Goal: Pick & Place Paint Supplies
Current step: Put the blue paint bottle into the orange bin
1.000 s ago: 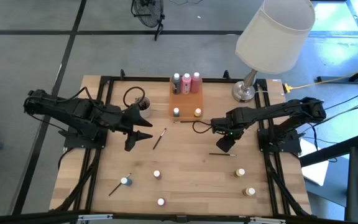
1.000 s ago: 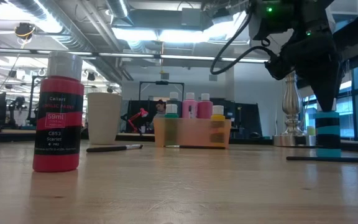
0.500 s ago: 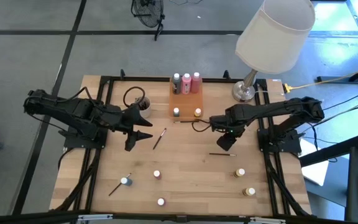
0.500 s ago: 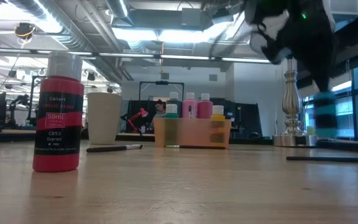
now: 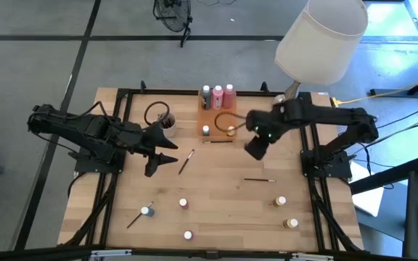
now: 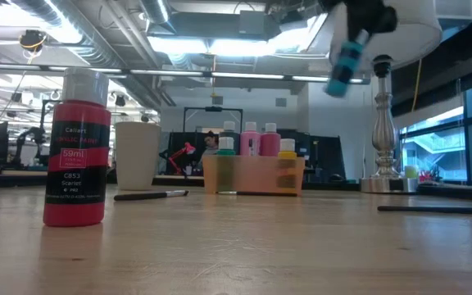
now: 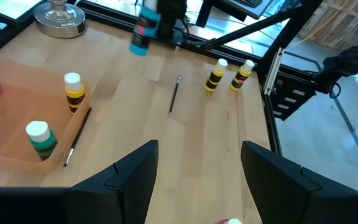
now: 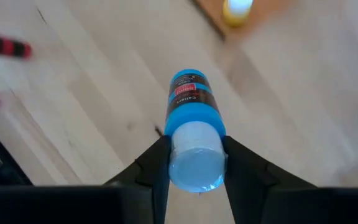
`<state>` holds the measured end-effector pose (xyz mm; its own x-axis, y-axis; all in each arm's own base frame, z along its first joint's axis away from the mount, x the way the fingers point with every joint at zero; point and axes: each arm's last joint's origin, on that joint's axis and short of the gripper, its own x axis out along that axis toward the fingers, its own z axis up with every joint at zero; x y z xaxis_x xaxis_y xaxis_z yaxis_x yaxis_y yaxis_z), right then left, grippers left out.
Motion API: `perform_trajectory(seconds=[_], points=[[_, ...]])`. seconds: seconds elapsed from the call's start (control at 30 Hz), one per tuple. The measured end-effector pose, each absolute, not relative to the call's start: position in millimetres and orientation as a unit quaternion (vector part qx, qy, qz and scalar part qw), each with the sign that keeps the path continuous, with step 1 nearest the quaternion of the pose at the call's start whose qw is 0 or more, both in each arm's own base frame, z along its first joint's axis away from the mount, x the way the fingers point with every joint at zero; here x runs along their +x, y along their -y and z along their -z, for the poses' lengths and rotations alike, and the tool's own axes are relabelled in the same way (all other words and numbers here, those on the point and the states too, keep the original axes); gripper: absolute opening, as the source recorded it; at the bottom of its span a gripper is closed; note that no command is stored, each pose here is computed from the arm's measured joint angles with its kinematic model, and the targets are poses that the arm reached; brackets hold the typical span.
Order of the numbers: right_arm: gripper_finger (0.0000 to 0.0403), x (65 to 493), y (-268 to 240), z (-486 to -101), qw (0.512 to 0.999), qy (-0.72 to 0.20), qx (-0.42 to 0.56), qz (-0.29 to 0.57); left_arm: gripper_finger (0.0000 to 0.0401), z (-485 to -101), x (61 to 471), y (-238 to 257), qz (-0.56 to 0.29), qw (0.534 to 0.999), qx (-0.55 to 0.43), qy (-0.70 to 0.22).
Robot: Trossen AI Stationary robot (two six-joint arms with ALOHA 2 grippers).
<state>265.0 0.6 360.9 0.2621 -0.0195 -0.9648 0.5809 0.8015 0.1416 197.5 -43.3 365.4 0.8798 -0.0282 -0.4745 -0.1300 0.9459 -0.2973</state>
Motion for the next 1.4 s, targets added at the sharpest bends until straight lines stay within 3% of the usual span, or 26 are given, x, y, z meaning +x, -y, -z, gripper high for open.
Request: perform_trajectory(seconds=[0.27,0.8,1.4], points=[[0.0119,277,32,-379,0.800,-0.523,0.224,0.189,0.0226,-365,199,43,-0.040,0.956,-0.161,-0.241],[0.0119,344,91,-348,0.781,-0.587,0.131,0.166,0.0226,-366,198,39,-0.038,0.956,-0.164,-0.240],[0.0119,364,145,-316,0.737,-0.636,0.154,0.169,0.0226,-378,172,-8,-0.078,0.968,-0.097,-0.218]])
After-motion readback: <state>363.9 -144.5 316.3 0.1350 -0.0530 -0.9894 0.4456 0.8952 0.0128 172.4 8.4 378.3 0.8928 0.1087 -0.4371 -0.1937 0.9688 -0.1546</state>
